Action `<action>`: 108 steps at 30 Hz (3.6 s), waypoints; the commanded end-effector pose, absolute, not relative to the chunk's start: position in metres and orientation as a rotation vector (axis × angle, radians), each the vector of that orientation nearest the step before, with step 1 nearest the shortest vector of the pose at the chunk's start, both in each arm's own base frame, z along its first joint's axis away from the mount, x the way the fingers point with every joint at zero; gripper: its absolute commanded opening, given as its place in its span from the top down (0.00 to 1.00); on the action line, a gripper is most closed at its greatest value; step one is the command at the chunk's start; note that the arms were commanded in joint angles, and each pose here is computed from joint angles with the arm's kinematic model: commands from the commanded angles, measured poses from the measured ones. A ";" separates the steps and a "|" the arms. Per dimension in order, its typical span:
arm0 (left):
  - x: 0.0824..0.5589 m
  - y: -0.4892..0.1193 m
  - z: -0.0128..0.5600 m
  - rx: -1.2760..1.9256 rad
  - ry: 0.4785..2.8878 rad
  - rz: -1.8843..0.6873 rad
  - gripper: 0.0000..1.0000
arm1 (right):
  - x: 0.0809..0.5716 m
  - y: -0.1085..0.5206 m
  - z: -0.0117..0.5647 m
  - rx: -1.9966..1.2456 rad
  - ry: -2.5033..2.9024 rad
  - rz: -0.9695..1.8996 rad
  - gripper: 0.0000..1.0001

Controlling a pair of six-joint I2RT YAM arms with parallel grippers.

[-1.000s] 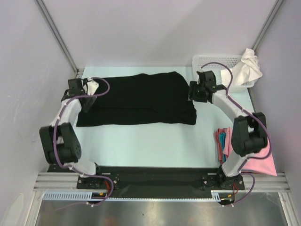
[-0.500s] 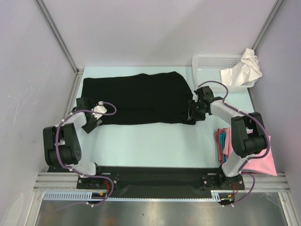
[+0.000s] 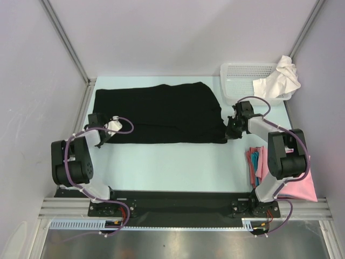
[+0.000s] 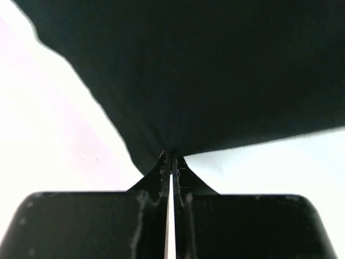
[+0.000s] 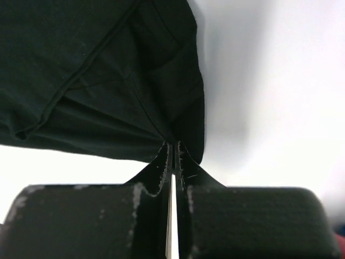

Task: Fold and stack the t-shirts
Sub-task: Fold the tshirt

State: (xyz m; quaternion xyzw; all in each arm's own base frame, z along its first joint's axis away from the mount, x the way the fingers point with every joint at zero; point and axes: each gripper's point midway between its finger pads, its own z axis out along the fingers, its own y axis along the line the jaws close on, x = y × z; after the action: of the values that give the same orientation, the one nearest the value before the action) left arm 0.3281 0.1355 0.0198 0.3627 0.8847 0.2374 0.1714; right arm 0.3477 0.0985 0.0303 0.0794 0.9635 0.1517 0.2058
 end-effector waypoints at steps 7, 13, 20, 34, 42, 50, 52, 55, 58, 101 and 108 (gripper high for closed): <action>0.295 0.123 0.061 1.073 2.464 0.563 1.00 | 0.290 0.083 0.058 0.290 2.781 0.359 1.00; 0.238 0.110 0.043 1.224 2.637 0.380 1.00 | 0.247 0.071 0.074 0.361 2.849 0.281 1.00; 0.219 0.099 0.045 1.271 2.719 0.221 0.37 | 0.237 0.063 0.072 0.356 2.849 0.232 0.61; 0.335 0.135 0.106 0.704 2.510 0.278 0.22 | 0.339 0.233 0.134 -0.406 2.476 0.269 0.52; 0.367 0.158 0.074 0.458 2.561 0.347 0.20 | 0.330 0.282 0.076 -0.641 2.559 0.155 0.52; 0.348 0.153 0.050 0.381 2.628 0.323 0.18 | 0.327 0.309 0.054 -0.706 2.567 0.239 0.50; 0.344 0.152 0.046 0.371 2.637 0.320 0.17 | 0.329 0.308 0.044 -0.714 2.580 0.207 0.50; 0.339 0.150 0.040 0.358 2.649 0.316 0.16 | 0.337 0.305 0.033 -0.715 2.588 0.130 0.63; 0.337 0.149 0.041 0.350 2.649 0.309 0.16 | 0.348 0.302 0.034 -0.703 2.585 0.057 0.82; 0.331 0.150 0.050 0.406 2.634 0.342 0.12 | 0.330 0.291 0.065 -0.767 2.590 -0.006 0.69; 0.327 0.149 0.045 0.406 2.646 0.335 0.12 | 0.332 0.302 0.076 -0.766 2.531 0.063 0.58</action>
State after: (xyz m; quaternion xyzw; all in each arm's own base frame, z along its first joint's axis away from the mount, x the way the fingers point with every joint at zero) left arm 0.3245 0.1467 0.0323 0.1442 0.9626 0.1093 0.2014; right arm 0.3284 0.2934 0.0533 -0.2785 0.9368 0.0016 0.2116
